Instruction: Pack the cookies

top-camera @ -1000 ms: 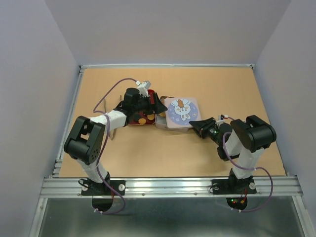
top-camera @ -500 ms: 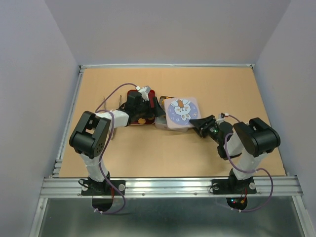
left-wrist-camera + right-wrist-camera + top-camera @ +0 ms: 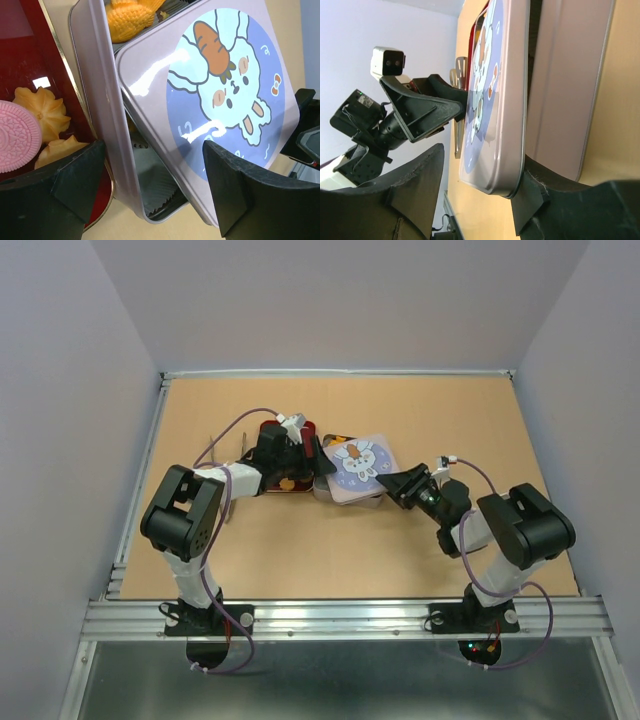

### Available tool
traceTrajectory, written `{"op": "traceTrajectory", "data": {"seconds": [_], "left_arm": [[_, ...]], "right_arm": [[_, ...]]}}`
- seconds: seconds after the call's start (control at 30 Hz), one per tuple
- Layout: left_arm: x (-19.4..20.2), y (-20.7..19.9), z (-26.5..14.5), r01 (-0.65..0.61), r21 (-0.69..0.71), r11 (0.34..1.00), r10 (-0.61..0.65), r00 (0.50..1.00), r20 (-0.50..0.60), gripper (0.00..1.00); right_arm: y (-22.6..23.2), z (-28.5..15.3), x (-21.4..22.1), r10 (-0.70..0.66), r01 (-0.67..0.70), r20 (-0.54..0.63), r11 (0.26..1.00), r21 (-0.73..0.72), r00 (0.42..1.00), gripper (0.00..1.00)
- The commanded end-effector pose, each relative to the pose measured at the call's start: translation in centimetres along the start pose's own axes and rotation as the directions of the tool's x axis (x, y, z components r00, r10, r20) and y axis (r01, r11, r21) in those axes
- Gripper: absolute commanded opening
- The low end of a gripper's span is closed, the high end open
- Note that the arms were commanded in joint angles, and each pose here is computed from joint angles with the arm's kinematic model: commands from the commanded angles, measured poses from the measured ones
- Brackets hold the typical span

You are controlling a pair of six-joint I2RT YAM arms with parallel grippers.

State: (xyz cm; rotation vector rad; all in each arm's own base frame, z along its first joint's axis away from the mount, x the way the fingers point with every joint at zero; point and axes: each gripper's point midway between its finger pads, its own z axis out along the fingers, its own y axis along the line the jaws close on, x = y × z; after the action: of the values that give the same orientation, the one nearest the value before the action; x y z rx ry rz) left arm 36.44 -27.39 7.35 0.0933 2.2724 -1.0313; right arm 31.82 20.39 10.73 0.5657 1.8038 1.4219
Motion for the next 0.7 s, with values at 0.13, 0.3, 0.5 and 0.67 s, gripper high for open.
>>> {"op": "traceTrajectory", "data": {"seconds": [0.13, 0.3, 0.5, 0.67], "left_arm": [[-0.6, -0.6, 1.4, -0.054, -0.048, 0.997, 0.053, 0.998, -0.017, 0.87], [-0.1, 0.5, 1.7, -0.041, -0.096, 0.994, 0.038, 0.999, -0.035, 0.84], [0.1, 0.9, 2.0, -0.040, -0.109, 0.993, 0.035, 0.998, -0.044, 0.83], [-0.2, 0.8, 1.9, -0.048, -0.114, 0.992, 0.044, 0.998, -0.039, 0.83]], "right_arm": [[1.8, 0.9, 0.4, -0.074, 0.072, -0.024, 0.995, -0.076, 0.997, 0.63], [1.2, 0.4, 0.9, -0.075, 0.073, -0.038, 0.995, -0.061, 0.996, 0.85], [0.6, -0.4, 1.4, -0.105, 0.103, -0.053, 0.994, -0.034, 0.993, 1.00], [-1.3, -1.2, 2.0, -0.117, 0.122, -0.082, 0.991, 0.057, 0.990, 1.00]]}}
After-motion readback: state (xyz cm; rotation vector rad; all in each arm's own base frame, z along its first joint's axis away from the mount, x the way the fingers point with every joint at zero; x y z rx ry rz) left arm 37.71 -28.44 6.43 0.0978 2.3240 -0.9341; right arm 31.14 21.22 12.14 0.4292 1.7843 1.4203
